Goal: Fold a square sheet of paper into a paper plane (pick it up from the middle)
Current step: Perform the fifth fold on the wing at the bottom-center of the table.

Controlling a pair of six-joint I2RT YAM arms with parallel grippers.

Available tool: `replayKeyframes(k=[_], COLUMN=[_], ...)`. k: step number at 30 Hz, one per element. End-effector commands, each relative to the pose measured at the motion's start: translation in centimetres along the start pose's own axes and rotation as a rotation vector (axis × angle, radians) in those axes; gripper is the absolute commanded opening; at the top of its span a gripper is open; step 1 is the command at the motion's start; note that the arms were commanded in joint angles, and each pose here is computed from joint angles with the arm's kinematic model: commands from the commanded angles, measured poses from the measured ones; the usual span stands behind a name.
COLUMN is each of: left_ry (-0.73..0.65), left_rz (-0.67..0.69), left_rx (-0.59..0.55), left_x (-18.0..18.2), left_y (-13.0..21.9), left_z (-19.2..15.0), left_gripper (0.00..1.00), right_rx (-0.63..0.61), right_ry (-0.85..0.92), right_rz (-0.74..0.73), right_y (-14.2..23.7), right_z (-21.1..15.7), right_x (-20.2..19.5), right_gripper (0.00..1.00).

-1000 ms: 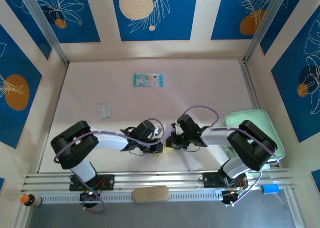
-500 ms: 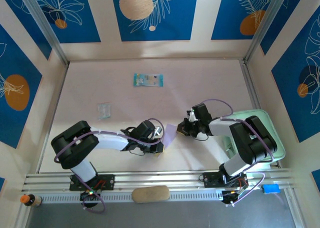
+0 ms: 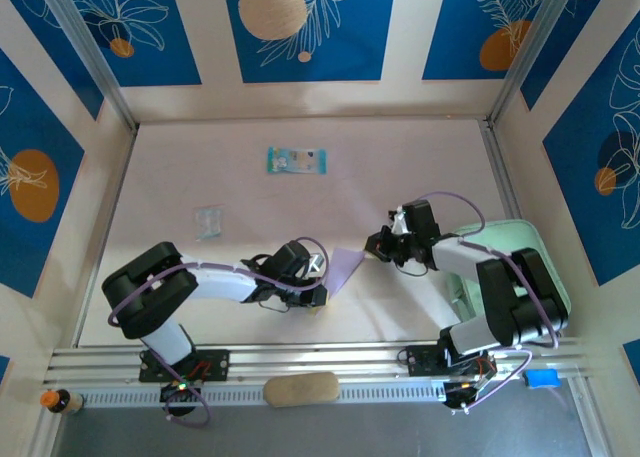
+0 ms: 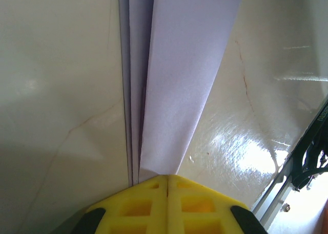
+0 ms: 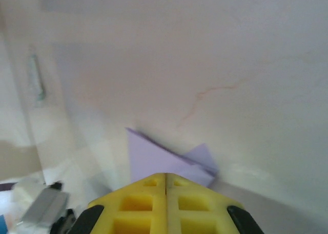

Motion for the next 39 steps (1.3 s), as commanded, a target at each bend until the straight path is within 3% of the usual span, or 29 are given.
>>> replayKeyframes(k=[1,10,19,27,34,39], left_ry=[0.063,0.057,-0.001,-0.083,-0.072,-0.019], left_rz=[0.131,0.122,0.046,-0.042,0.010,0.087], left_rx=[0.106,0.093,0.010,0.000,0.052,0.102], left_x=[2.6,2.2,-1.3,-4.2,-3.0,-0.5], left_y=[-0.2,-0.1,2.0,2.0,-0.9,-2.0], left_z=[-2.8,-2.3,0.5,3.5,4.1,2.2], left_gripper=[0.00,0.00,0.00,0.01,0.02,0.02], right_rx=[0.024,0.169,0.158,0.161,0.161,0.163], right_ry=[0.034,0.085,-0.040,-0.047,-0.048,-0.047], right_rz=[0.025,0.025,-0.120,-0.124,-0.133,-0.139], right_y=[0.8,-1.8,-3.4,-3.4,-3.4,-3.3], right_z=[-1.5,-3.6,-2.6,-2.7,-2.7,-2.8], right_x=[0.4,0.8,-3.3,-3.4,-3.6,-3.7], right_gripper=[0.02,0.02,0.00,0.00,0.00,0.00])
Point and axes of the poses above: each hand's point on the last joint's axis, 136 mm out from that joint toward the fingers, its own y axis back along the fingers, its own x axis along the line the jaws close on, z = x × y, the point moved 8 cm from there along y, back along the fingers, and after that the axes turned 13 degrees about -y, right-handed, at the moved point
